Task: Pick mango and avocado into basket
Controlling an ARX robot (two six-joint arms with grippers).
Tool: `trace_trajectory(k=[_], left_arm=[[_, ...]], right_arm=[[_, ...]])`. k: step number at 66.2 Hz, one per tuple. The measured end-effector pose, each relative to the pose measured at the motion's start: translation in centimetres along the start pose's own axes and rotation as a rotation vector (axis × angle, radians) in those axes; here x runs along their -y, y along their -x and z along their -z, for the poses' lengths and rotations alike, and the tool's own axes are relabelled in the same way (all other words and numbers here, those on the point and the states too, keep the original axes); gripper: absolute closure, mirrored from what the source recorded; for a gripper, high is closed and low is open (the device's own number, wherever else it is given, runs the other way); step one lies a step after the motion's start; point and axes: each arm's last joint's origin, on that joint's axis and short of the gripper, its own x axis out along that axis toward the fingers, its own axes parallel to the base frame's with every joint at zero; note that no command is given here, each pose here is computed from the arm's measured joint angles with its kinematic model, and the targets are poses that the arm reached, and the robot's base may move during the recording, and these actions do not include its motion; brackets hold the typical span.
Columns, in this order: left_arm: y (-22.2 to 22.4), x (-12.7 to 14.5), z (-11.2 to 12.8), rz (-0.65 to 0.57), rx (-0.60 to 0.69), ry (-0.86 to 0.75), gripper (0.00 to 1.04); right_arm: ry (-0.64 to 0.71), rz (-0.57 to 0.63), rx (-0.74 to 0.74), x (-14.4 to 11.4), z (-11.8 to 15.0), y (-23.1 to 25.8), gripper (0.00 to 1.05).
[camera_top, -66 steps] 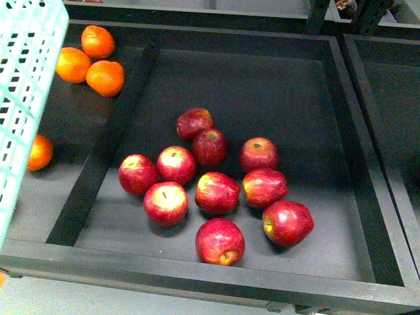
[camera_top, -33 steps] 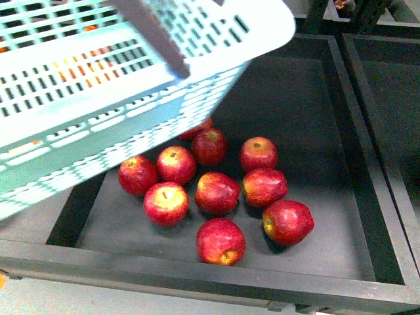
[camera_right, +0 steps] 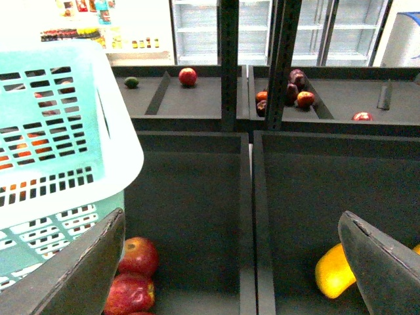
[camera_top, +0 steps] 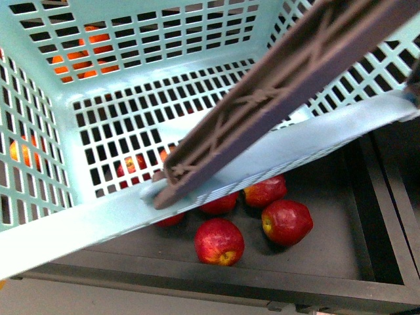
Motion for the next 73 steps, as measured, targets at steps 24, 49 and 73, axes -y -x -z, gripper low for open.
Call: trace_trajectory(k=[24,49,73], left_arm=[[-0.2,0.4,0.6,0.013,-0.014,-0.001,0.9],[-0.1,0.5,0.6,0.019,-0.02,0.0,0.9],[-0.1,0.5,0.6,0.014,-0.012,0.002,0.9]], right_arm=[[0.0,0.0,0.0,0.0,0.0,0.0,0.09],[-0.338,0.014,-0.62,2.3,0.4,-1.6,0.09],[-0.396,0.278,-0.603,10.0,0.6,-8.3,0.09]])
